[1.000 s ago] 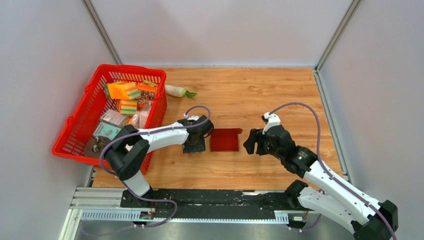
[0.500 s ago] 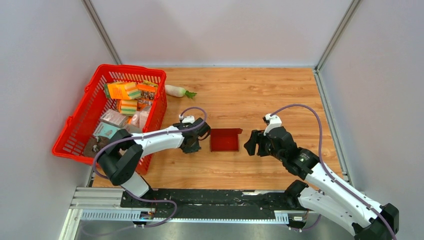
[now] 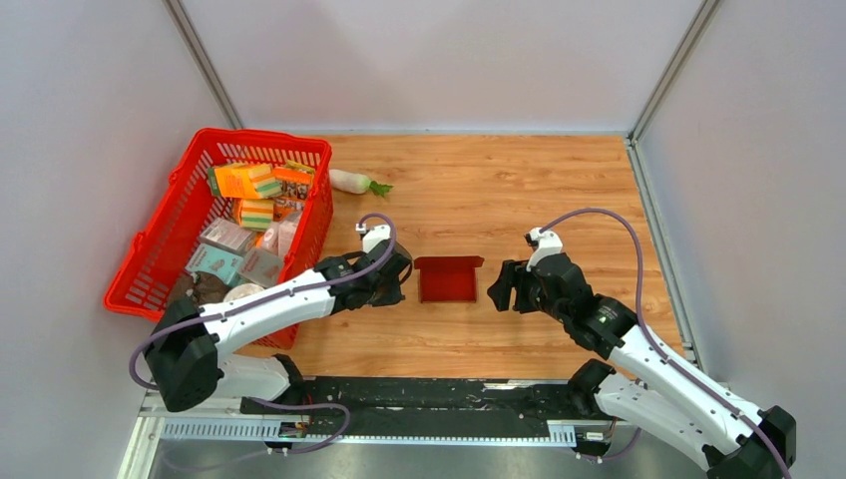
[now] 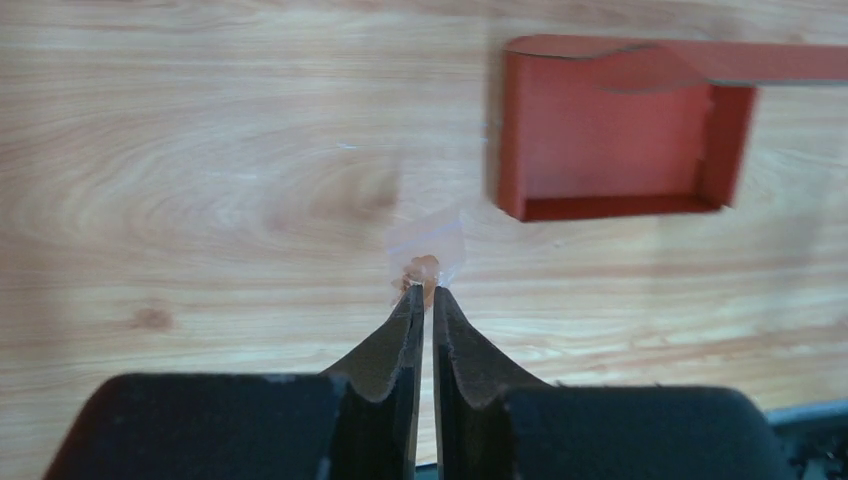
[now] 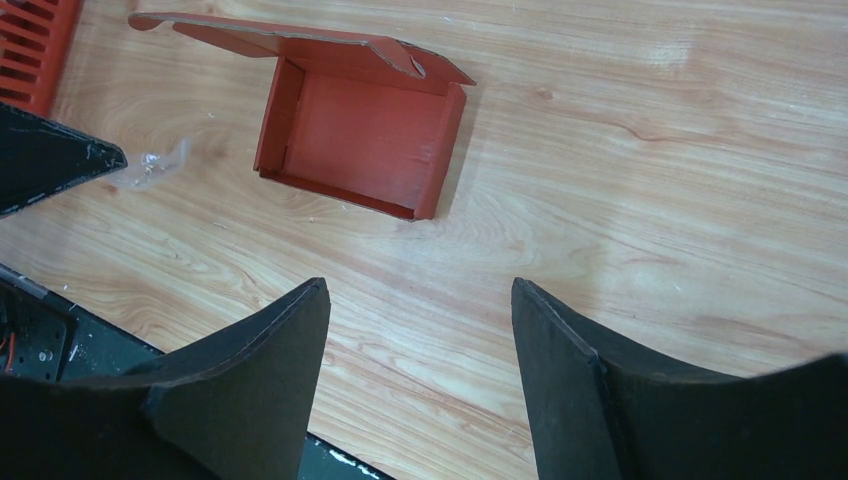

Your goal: Fold the paper box

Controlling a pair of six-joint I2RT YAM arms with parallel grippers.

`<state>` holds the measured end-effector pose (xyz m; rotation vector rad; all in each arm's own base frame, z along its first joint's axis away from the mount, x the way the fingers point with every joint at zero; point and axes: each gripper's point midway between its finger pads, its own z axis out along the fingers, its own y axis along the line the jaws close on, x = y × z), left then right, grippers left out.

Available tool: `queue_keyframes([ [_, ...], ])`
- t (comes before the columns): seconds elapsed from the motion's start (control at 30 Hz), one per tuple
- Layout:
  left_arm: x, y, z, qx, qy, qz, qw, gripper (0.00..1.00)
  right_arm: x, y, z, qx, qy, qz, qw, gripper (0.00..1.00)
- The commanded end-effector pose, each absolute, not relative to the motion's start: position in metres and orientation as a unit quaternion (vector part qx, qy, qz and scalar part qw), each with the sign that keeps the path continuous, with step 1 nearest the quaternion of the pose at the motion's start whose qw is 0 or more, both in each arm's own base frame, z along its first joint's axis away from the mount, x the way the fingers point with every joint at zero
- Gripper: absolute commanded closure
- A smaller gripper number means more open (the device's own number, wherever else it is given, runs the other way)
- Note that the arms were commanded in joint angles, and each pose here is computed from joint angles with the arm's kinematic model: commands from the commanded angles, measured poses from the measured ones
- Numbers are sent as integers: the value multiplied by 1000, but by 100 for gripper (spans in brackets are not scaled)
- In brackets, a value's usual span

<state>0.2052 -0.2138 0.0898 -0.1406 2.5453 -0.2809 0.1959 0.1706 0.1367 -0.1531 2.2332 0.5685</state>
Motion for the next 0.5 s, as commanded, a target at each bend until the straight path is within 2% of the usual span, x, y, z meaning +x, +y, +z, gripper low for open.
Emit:
queue_keyframes([
  [0.0,211,-260,118,-10,938,-176,300,87,198,171,145,-50,878,232,415,30],
  [0.4,235,-323,139,56,924,-213,312,89,194,163,148,-25,876,232,421,29],
  [0.47,242,-332,143,75,919,-216,322,84,196,165,147,-18,875,237,422,29],
])
